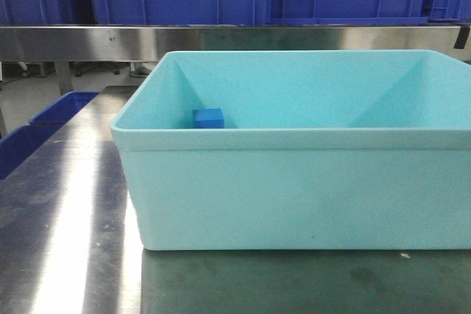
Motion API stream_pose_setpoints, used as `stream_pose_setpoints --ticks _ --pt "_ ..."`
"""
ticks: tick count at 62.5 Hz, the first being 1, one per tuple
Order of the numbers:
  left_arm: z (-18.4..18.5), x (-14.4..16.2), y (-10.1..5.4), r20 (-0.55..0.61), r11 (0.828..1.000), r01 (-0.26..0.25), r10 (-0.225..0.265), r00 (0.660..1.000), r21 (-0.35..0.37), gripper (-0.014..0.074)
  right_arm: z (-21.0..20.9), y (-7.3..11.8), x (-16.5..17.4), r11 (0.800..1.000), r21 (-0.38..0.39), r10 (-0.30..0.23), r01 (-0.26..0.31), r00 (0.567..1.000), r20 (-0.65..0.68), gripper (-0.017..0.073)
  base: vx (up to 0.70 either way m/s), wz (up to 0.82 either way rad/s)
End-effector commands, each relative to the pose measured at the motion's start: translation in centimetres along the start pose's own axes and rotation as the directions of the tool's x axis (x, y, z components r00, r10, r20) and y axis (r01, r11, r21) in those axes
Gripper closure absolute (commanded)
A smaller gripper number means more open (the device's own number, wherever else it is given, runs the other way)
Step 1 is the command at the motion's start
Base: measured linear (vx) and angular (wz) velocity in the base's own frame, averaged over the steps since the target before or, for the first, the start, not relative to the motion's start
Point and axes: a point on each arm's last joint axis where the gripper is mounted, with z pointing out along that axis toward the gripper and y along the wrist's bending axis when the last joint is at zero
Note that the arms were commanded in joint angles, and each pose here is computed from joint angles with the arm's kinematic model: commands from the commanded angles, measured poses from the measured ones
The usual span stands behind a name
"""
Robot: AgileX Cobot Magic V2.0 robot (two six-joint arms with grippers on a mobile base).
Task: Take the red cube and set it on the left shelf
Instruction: 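Drive the base to the shelf rack holding the red cube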
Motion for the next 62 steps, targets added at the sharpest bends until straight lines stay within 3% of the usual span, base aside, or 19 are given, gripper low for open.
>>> stream_pose_setpoints --ticks 1,37,62 --pt "-0.03 -0.09 0.06 0.08 1.0 0.012 -0.012 0.997 0.001 0.0492 -0.24 0.1 -1.41 1.0 -0.005 -0.026 0.026 0.995 0.094 0.0501 0.0 0.0" --pt "-0.03 -0.09 0.06 0.08 1.0 0.012 -0.012 0.997 0.001 0.0492 -0.24 0.1 -1.42 1.0 -0.005 -0.026 0.026 0.995 0.095 0.0501 -0.02 0.08" --pt "-0.03 -0.09 0.06 0.08 1.0 0.012 -0.012 0.997 0.001 0.0492 -0.24 0.1 -1.42 1.0 -0.005 -0.026 0.026 0.995 0.095 0.0501 -0.11 0.63"
